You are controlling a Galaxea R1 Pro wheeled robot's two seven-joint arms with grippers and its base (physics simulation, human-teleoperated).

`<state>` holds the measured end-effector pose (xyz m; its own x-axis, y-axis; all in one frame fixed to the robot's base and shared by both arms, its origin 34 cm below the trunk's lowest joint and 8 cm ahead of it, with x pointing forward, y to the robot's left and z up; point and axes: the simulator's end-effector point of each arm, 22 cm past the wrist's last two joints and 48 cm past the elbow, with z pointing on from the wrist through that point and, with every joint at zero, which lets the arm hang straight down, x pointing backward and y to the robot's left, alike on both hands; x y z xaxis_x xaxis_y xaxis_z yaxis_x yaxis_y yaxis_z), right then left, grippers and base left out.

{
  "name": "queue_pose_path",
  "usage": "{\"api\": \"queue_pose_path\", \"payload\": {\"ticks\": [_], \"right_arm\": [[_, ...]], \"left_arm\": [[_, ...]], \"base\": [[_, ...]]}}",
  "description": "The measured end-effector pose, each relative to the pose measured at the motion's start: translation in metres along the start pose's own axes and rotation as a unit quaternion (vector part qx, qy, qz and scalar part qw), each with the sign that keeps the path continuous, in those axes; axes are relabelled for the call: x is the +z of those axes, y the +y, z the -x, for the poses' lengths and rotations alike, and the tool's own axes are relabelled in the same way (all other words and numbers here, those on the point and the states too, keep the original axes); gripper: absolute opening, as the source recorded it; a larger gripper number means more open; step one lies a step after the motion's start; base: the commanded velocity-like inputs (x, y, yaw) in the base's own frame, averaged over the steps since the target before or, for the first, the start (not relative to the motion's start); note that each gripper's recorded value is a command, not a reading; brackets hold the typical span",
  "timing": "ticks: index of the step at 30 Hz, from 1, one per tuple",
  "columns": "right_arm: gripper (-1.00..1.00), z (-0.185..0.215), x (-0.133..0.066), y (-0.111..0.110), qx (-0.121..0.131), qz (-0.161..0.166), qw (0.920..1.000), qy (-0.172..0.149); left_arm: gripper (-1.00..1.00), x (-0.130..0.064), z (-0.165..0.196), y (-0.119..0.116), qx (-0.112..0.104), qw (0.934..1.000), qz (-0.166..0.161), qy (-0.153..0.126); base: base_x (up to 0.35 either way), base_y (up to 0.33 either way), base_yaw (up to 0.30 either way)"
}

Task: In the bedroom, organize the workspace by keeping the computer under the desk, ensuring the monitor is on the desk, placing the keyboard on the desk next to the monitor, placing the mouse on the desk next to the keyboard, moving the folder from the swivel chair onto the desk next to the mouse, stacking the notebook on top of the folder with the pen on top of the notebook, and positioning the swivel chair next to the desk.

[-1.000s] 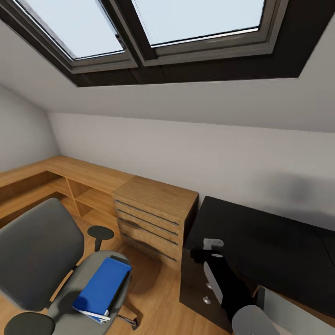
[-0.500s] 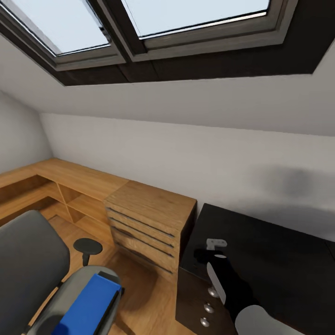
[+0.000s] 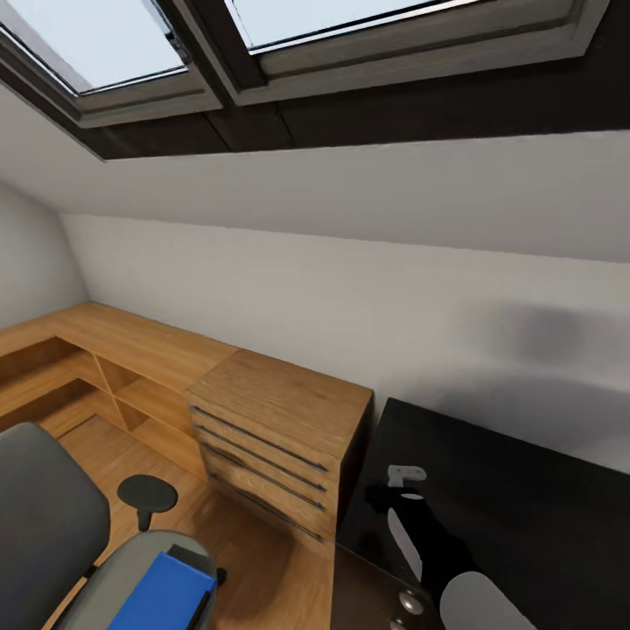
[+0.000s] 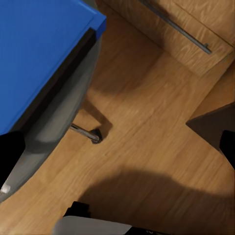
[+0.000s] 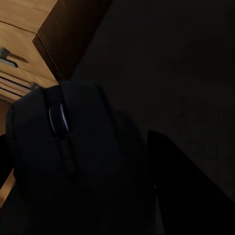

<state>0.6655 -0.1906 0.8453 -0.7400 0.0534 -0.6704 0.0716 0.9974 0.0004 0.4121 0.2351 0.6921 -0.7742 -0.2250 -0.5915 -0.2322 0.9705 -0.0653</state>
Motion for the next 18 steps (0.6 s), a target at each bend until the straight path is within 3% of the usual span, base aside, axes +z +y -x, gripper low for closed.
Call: {"api": "queue_pose_path", "payload": {"ticks": [8,18], "right_arm": [[-1.00,-0.015,0.015,-0.007,-0.006,-0.009,0.9996,0.028],[-1.00,-0.040,0.018,-0.009,-0.009,-0.012,0.9980,0.061]], "left_arm": [[1.00,0.000,0.006,-0.001,-0.003,0.9999,-0.001,-0.011],[1.00,0.000,0.015,0.001,-0.009,0.9996,0.002,-0.028]], "base": [[0.016,0.000,0.000],[0.000,0.000,0.000]]}}
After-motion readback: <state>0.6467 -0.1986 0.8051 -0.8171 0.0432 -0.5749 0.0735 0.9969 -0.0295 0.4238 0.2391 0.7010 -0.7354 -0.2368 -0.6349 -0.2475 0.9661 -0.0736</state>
